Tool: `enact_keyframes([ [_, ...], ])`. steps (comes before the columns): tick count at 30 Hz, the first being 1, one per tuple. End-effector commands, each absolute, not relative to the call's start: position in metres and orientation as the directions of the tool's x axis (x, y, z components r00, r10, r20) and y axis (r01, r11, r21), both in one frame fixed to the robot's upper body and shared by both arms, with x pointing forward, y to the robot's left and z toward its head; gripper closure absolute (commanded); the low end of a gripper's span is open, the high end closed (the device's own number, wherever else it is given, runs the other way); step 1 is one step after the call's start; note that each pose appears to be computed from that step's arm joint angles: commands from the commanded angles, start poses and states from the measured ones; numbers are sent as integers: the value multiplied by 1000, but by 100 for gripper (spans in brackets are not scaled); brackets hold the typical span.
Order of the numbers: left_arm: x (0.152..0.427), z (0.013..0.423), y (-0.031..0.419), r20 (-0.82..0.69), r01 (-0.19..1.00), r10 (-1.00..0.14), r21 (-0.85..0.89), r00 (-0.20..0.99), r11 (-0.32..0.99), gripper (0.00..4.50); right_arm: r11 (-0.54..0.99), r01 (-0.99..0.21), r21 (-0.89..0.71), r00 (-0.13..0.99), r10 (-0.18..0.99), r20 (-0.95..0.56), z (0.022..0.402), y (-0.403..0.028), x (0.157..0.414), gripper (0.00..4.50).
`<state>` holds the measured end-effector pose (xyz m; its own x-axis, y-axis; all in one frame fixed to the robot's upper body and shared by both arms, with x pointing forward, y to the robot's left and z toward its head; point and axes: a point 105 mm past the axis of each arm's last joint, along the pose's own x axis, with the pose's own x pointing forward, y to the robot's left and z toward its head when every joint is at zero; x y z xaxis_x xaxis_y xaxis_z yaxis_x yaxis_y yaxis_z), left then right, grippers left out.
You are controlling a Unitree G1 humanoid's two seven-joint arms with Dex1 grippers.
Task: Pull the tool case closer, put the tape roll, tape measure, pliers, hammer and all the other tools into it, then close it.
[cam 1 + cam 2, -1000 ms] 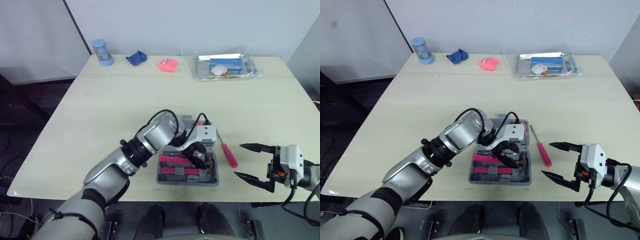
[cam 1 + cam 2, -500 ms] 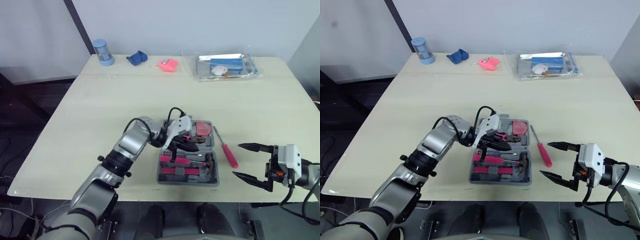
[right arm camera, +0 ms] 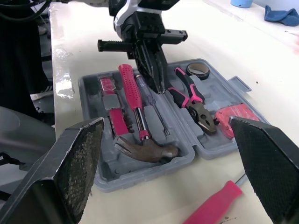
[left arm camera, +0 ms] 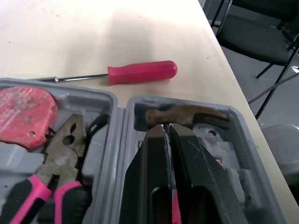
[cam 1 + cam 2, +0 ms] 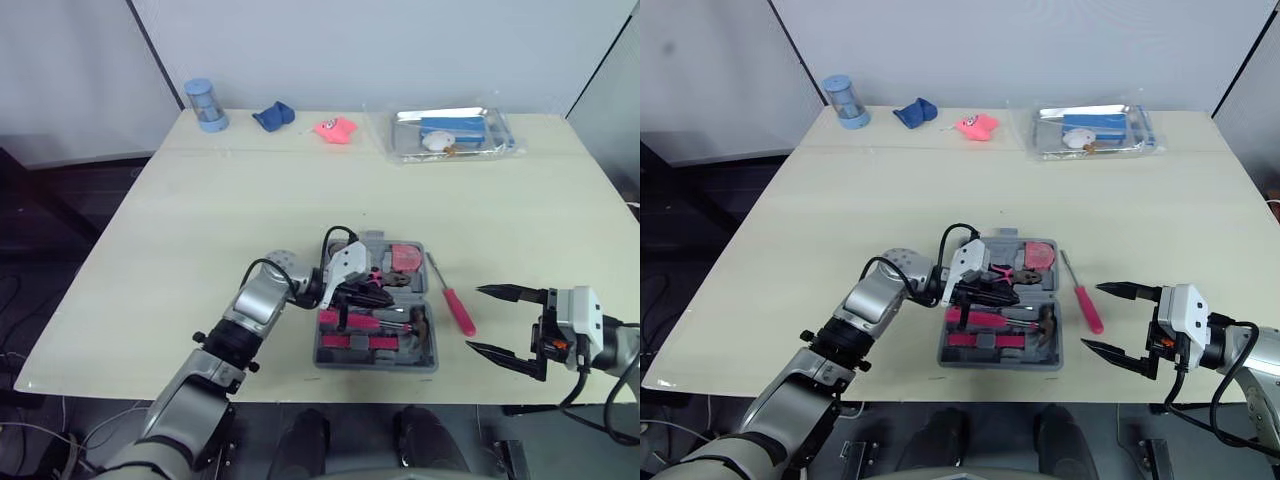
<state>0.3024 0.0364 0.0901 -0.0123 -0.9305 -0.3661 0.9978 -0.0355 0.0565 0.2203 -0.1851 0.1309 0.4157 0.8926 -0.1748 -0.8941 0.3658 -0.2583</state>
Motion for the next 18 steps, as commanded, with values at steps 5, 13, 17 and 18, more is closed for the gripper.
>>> enact_keyframes([
  [5, 297, 97, 33, -350, 990, -935, 102, -57, -99, 426, 362, -885, -292, 419, 893, -163, 138, -185, 218, 0],
  [13, 298, 94, 35, -420, 978, -905, 152, -69, -145, 300, 365, -884, -291, 421, 893, -157, 137, -184, 218, 0],
  [17, 294, 87, 35, -458, 968, -884, 172, -87, -184, 300, 368, -883, -292, 423, 892, -157, 137, -184, 218, 0],
  [18, 294, 83, 35, -483, 965, -871, 174, -90, -196, 300, 368, -883, -293, 424, 892, -158, 137, -184, 218, 0],
])
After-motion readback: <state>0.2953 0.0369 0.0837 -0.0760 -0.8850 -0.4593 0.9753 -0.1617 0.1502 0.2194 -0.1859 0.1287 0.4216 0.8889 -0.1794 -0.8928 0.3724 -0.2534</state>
